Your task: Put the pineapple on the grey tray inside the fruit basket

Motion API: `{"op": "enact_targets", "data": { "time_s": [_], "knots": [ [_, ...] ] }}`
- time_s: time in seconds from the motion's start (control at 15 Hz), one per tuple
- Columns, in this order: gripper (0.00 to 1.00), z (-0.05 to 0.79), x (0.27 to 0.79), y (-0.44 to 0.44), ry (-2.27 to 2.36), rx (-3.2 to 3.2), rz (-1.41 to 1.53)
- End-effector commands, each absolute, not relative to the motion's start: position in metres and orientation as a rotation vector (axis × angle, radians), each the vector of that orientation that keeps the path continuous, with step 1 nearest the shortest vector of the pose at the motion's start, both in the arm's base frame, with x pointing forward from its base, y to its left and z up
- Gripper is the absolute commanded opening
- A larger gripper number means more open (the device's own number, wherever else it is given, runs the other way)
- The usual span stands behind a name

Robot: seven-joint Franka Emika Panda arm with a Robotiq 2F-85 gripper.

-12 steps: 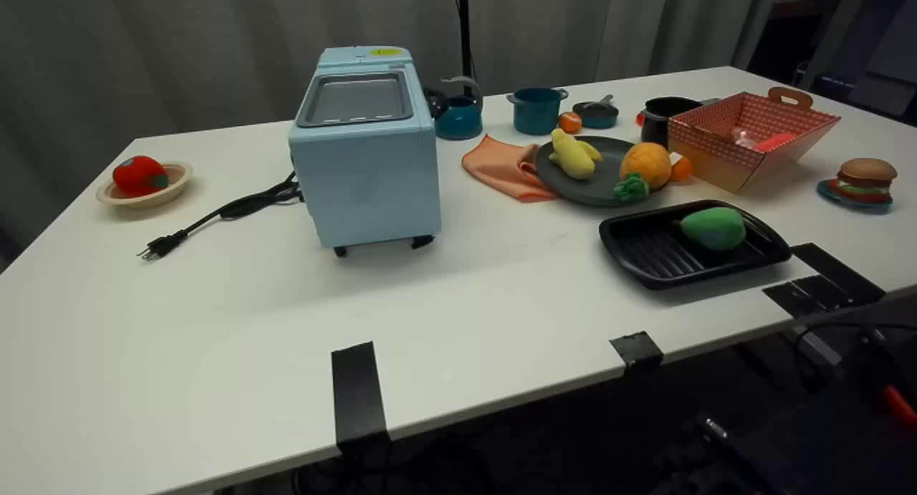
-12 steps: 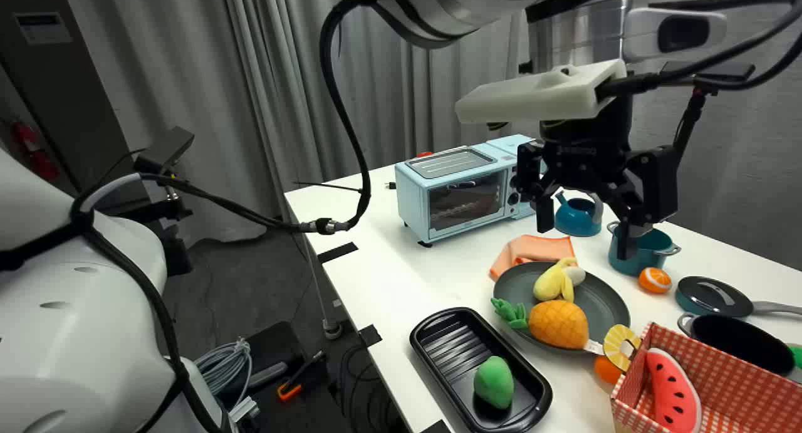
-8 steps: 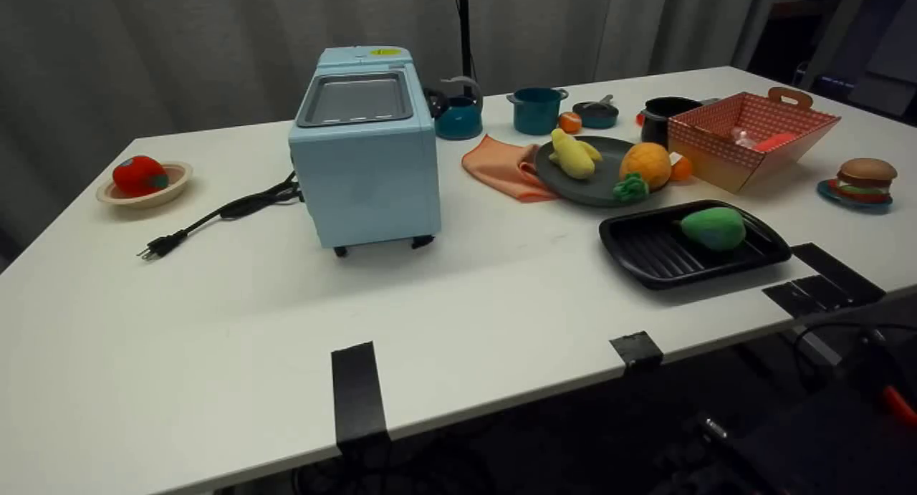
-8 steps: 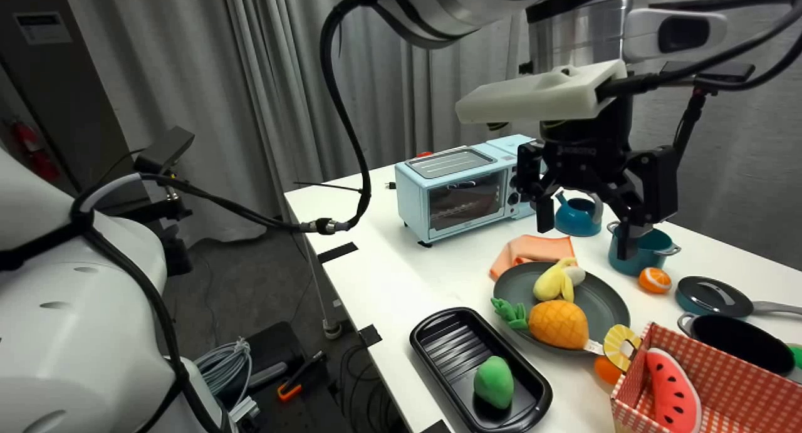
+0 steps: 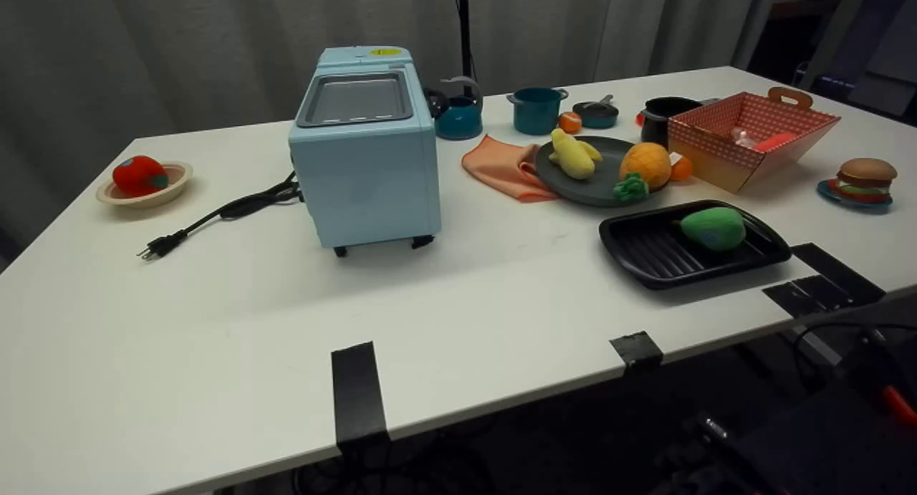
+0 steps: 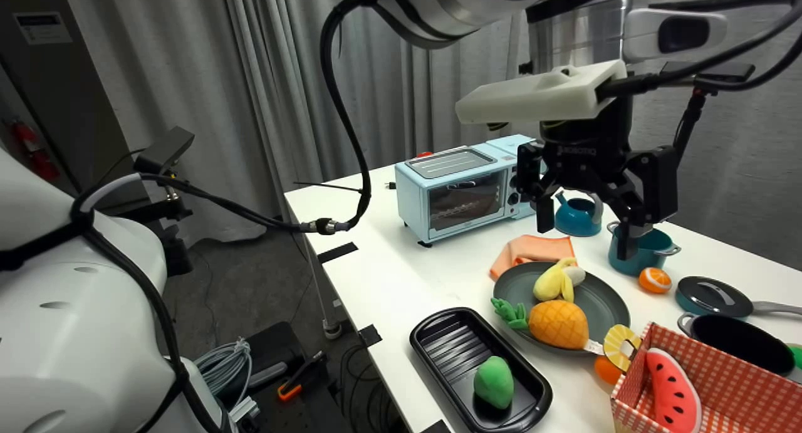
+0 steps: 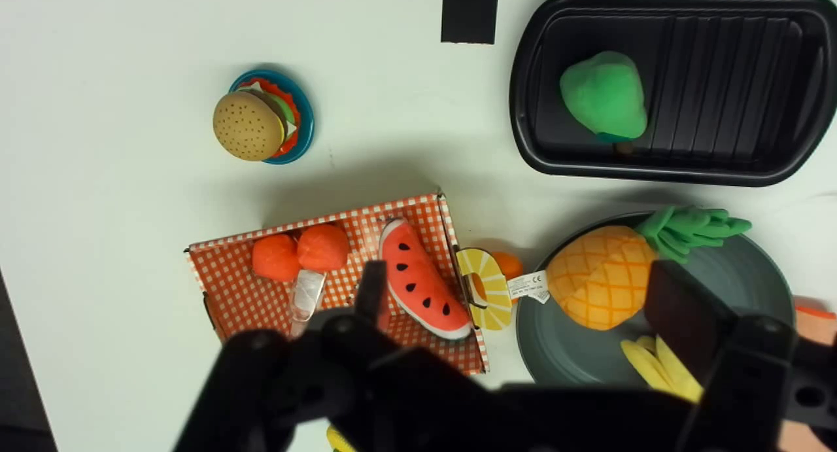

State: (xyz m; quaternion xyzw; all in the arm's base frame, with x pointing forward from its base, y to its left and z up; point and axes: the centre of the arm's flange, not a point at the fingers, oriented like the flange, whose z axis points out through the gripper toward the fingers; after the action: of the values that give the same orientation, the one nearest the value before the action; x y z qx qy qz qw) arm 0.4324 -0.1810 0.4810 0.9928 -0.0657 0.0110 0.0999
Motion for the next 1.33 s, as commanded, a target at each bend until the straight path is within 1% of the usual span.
{"op": "enact_targets", "data": {
  "time_s": [0.0,0.33,0.6,0.93,1.27],
  "knots": [
    [1.00,0.481,0.432,-0.181,-0.194,2.935,0.032],
    [1.00,0.472,0.472,-0.166,-0.129,2.979,0.038],
    [1.00,0.451,0.526,-0.149,-0.088,3.065,0.038],
    [1.00,0.398,0.592,-0.132,-0.071,3.152,0.014],
    [1.00,0.333,0.627,-0.118,-0.016,3.151,-0.079]
  ]
}}
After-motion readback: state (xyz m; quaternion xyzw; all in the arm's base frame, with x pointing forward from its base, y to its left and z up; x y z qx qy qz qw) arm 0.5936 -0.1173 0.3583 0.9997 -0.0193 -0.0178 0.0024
